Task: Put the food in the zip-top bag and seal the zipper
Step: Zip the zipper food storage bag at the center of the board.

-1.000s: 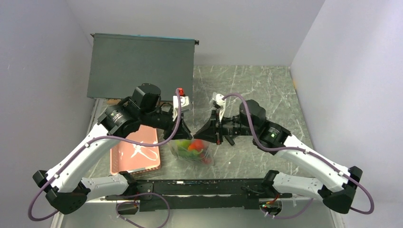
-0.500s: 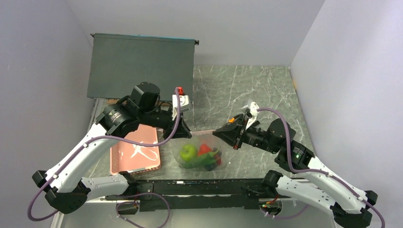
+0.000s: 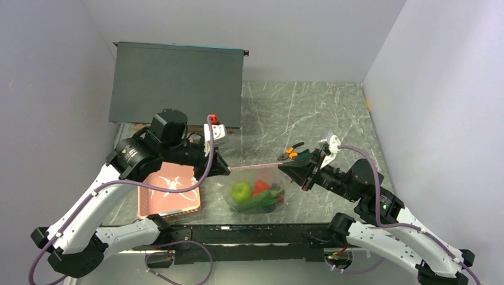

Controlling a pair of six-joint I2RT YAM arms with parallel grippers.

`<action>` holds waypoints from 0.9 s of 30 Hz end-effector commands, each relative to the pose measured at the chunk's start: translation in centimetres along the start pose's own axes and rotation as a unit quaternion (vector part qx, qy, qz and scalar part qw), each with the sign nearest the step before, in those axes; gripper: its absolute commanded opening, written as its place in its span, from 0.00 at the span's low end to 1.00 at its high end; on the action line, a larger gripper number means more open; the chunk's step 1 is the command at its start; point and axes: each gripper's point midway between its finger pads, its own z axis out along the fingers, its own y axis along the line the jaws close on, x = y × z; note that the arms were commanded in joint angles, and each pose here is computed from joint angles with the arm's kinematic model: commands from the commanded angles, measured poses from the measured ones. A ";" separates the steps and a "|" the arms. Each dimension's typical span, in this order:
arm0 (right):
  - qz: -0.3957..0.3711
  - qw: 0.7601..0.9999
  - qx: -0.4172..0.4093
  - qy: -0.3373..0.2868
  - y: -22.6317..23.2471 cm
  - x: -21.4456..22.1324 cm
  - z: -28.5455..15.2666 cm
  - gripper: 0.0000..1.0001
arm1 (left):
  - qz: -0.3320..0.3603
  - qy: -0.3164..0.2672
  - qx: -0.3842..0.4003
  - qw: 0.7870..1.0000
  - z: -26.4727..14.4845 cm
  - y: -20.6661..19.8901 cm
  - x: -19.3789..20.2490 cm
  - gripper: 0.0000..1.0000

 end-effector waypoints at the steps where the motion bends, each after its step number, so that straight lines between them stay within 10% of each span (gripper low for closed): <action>1: -0.019 0.995 0.080 -0.048 -2.7 -2.2 -1.4 0.00 | -0.014 0.030 -0.042 0.999 -2.1 0.2 2.6 0.00; 17: -0.022 0.996 0.073 -0.054 -2.5 -2.3 -1.4 0.00 | -0.024 0.020 -0.105 0.994 -4.4 0.9 3.4 0.01; 21: -0.030 0.997 0.013 -0.063 -0.6 -2.4 -0.5 0.00 | -0.047 -0.005 -0.109 0.993 -4.5 0.8 2.0 0.54; 27: -0.082 0.975 -0.192 -0.071 5.8 -0.5 -1.3 0.00 | -0.062 -0.094 -0.156 0.981 -6.6 0.4 -0.6 0.77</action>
